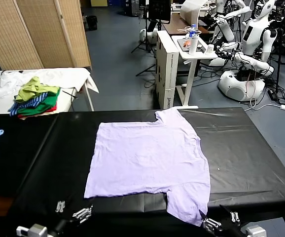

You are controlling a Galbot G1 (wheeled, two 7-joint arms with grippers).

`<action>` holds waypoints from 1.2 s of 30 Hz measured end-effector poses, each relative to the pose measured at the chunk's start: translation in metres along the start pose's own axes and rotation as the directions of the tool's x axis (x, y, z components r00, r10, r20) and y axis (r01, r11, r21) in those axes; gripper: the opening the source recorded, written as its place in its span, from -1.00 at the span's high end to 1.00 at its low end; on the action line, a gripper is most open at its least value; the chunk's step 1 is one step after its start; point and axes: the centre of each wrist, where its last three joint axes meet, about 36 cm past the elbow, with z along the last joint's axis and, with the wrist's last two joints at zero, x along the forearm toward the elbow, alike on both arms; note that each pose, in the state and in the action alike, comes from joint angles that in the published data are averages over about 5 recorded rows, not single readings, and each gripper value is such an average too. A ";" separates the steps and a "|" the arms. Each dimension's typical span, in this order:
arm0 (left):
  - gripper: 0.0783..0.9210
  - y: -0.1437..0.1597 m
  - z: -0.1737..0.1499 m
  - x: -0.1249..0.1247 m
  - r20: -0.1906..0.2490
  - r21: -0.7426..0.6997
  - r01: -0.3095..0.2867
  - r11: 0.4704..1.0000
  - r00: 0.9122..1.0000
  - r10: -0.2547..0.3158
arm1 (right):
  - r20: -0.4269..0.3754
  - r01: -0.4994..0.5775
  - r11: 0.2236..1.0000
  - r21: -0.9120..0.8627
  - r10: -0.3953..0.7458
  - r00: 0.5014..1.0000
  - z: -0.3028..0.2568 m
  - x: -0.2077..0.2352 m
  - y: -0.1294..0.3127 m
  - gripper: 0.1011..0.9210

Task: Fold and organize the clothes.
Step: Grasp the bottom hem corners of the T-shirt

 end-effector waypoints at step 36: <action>0.84 -0.010 0.012 -0.002 -0.017 0.061 0.002 0.998 1.000 -0.001 | -0.014 -0.008 1.000 0.000 0.008 1.000 0.005 0.004 0.012 0.91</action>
